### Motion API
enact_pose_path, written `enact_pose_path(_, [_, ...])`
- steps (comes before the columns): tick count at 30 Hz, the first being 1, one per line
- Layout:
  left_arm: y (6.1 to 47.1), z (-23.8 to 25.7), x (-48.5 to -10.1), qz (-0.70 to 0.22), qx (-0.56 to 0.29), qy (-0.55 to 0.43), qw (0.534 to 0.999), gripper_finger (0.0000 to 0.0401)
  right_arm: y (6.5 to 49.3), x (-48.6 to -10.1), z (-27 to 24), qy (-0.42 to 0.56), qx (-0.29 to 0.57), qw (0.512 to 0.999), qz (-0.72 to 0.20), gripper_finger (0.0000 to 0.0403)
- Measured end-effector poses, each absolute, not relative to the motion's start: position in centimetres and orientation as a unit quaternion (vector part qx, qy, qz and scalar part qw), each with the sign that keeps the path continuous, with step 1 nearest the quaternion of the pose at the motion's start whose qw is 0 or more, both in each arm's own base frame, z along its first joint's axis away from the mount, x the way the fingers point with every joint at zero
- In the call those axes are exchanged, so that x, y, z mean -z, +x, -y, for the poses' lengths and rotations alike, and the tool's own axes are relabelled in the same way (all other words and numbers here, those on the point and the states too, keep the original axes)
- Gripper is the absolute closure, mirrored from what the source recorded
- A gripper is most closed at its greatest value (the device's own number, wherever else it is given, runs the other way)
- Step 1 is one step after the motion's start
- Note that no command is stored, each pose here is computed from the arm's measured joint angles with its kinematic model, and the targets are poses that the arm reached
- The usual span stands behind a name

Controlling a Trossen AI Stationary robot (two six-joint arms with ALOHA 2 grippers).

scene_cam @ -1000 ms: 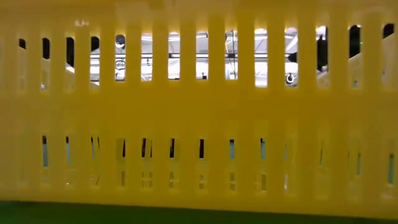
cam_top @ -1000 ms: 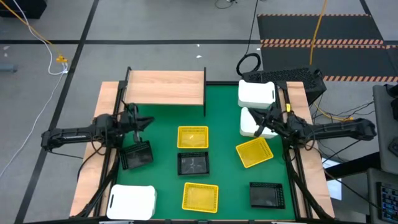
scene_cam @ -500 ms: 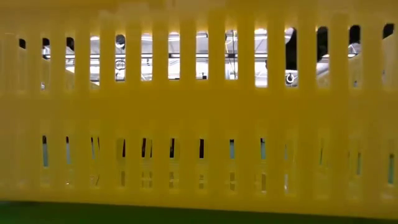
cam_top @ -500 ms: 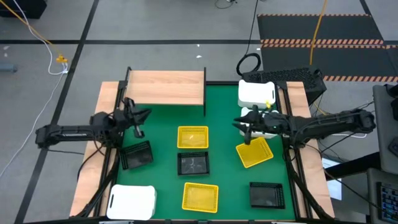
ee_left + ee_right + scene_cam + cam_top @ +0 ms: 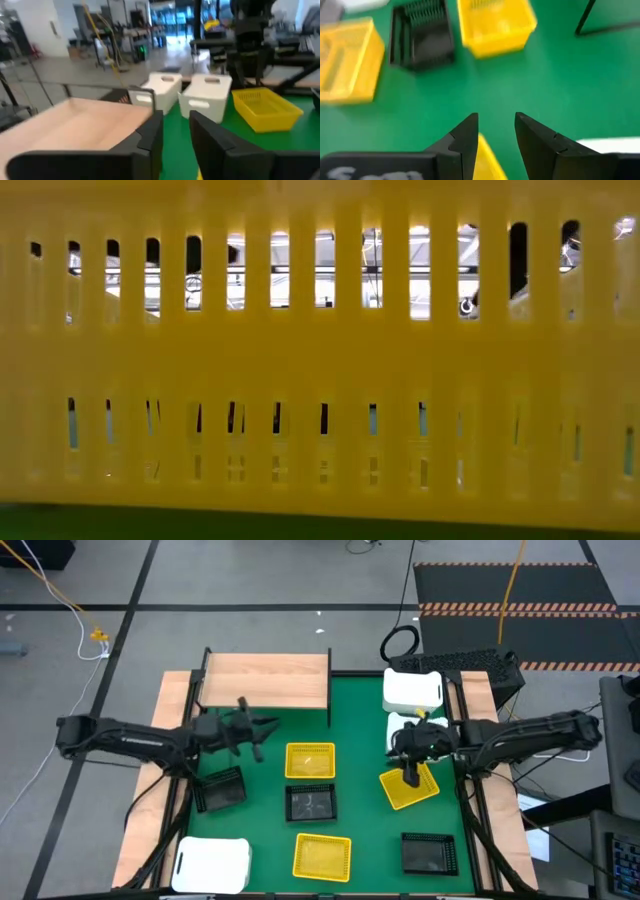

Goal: Stack baskets on shelf by color
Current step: Put the middle right yellow bin on the shelf

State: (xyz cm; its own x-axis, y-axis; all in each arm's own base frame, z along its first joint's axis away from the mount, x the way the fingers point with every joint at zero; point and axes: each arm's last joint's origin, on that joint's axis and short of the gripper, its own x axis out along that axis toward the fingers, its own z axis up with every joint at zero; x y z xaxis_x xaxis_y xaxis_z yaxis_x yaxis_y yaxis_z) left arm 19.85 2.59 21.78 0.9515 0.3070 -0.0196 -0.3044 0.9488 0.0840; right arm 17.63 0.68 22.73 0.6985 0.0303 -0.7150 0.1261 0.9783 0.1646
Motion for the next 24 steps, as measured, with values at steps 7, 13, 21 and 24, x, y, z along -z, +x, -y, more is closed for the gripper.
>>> enact_pose_path(7, [24.7, -2.2, -22.2, -0.053, -0.136, 0.043, 0.988, 0.026, 17.9, -21.4, -1.3, 0.02, -0.018, 0.898, -0.44, 0.0277])
enact_pose_path(13, [27.3, -1.6, -23.7, -0.04, -0.123, 0.043, 0.991, 0.0256, 18.0, -21.0, -1.8, -0.031, -0.051, 0.887, -0.458, 0.0277])
enact_pose_path(21, [29.1, 0.2, -25.4, -0.032, -0.088, 0.098, 0.991, 0.0256, 20.1, -22.5, -2.4, -0.068, -0.074, 0.853, -0.513, 0.0277])
enact_pose_path(24, [29.2, 0.4, -25.2, -0.036, -0.088, 0.108, 0.99, 0.0256, 20.9, -22.4, -2.5, -0.076, -0.079, 0.843, -0.526, 0.0277])
